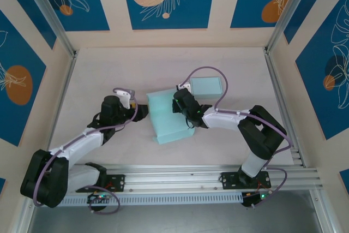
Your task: Fold the paper box
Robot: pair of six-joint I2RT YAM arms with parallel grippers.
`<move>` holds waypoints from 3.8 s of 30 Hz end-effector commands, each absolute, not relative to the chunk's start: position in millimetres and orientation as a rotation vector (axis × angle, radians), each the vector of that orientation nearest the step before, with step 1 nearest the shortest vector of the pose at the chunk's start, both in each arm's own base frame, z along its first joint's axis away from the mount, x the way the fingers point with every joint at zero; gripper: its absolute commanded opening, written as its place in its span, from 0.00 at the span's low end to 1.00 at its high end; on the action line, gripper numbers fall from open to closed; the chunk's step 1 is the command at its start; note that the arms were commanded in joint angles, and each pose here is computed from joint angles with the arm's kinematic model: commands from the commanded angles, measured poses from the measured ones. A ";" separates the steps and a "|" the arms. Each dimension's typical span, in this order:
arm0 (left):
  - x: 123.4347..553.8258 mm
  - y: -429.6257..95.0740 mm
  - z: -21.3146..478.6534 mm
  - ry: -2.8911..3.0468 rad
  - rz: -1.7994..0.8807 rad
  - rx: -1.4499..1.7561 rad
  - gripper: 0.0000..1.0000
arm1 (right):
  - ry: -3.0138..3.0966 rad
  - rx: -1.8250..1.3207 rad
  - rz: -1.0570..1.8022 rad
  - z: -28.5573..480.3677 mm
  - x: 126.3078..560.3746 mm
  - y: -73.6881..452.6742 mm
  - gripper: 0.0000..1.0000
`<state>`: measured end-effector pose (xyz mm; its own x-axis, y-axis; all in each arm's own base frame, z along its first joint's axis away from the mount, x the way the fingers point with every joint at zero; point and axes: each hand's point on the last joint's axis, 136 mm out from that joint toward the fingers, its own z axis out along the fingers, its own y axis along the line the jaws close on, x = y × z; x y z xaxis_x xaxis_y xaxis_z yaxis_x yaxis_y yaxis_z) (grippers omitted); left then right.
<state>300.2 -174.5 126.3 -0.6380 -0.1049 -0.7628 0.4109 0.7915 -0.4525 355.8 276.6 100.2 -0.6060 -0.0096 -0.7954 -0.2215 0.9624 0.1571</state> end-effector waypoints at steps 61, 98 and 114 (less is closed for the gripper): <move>285.1 -178.8 89.9 2.276 -0.883 -0.032 0.86 | 2.219 -0.085 0.072 67.9 348.5 282.7 0.00; 255.1 -115.2 35.3 2.581 -0.180 0.066 0.35 | 2.249 -0.078 0.166 61.2 351.9 285.0 0.00; 262.9 -104.5 98.3 2.421 -0.239 -0.138 0.51 | 2.252 -0.070 0.177 60.0 353.0 282.0 0.00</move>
<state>253.8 -114.9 57.2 -0.8225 -0.1181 -0.5564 0.0011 0.9779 -0.2092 353.0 285.1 63.7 -0.6318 -0.0137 -0.7750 -0.1295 0.9877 0.0881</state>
